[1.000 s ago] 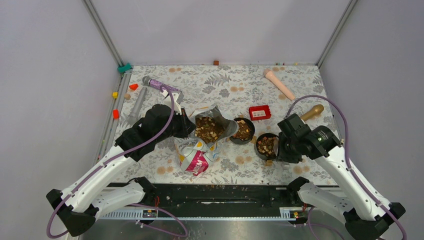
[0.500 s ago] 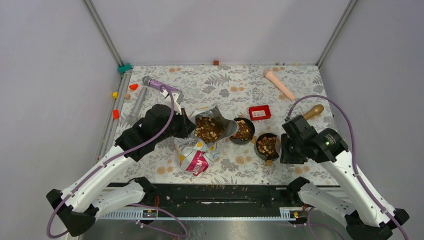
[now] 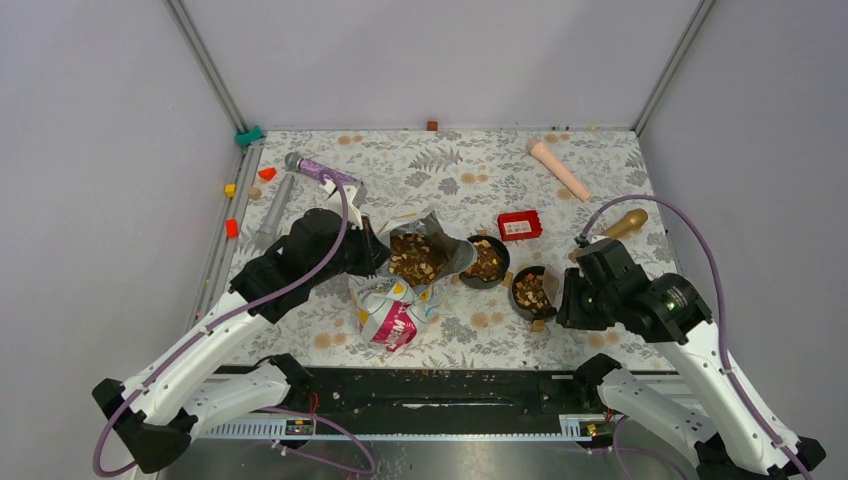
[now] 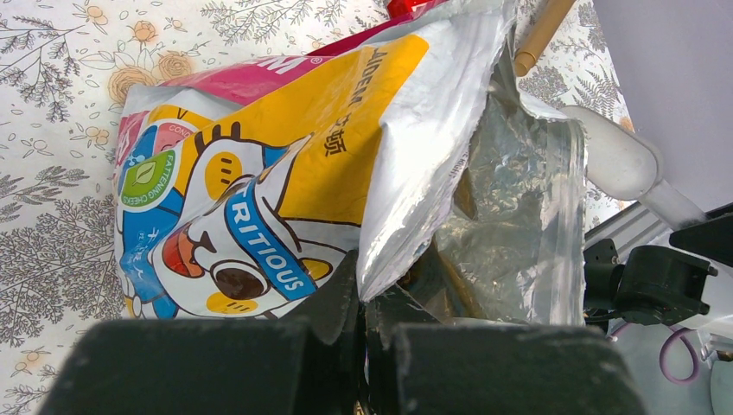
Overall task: Serve the pet food
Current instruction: Pour the pet food into the pet food bowl.
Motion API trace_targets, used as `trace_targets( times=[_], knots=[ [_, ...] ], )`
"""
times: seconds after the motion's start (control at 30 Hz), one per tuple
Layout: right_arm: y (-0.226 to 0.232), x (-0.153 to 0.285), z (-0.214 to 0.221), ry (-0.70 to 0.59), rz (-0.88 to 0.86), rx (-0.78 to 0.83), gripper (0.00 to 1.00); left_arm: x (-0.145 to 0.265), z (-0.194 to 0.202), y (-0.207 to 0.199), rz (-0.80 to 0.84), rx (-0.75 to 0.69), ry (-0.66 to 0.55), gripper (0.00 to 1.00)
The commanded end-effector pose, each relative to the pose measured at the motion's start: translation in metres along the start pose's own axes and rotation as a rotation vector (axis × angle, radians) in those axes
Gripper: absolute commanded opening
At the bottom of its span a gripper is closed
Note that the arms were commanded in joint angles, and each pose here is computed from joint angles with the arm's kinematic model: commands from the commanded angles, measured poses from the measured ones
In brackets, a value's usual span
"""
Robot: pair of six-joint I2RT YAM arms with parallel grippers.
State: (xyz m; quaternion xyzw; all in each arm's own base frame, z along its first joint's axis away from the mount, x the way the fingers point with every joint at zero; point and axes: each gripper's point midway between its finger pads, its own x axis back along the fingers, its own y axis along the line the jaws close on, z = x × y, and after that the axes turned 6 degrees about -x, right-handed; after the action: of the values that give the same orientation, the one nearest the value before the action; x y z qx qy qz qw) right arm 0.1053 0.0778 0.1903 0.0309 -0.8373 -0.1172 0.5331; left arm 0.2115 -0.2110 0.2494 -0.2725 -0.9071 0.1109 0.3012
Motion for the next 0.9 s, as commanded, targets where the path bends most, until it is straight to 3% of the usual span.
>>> trace_targets(
  times=[0.0,0.17,0.27,0.4,0.6,0.87],
  knots=[
    [-0.013,0.000,-0.010,-0.055,0.083,-0.035,0.00,0.011,-0.022,-0.014,0.049,0.001,-0.073,0.00],
    [0.001,-0.007,0.006,0.037,0.001,-0.010,0.00,0.013,-0.024,-0.013,0.047,0.000,-0.083,0.00],
    [-0.009,-0.005,-0.006,-0.036,0.061,-0.035,0.00,0.014,-0.023,-0.015,0.057,-0.001,-0.078,0.00],
    [0.009,-0.001,-0.013,-0.089,-0.066,-0.032,0.00,0.016,-0.026,-0.010,0.029,0.000,-0.098,0.00],
    [-0.004,0.037,-0.042,-0.278,-0.038,-0.060,0.00,0.016,-0.028,-0.007,0.012,0.005,-0.109,0.00],
    [0.041,0.053,-0.068,-0.551,-0.462,-0.304,0.00,0.015,-0.027,-0.005,0.001,0.012,-0.105,0.00]
  ],
)
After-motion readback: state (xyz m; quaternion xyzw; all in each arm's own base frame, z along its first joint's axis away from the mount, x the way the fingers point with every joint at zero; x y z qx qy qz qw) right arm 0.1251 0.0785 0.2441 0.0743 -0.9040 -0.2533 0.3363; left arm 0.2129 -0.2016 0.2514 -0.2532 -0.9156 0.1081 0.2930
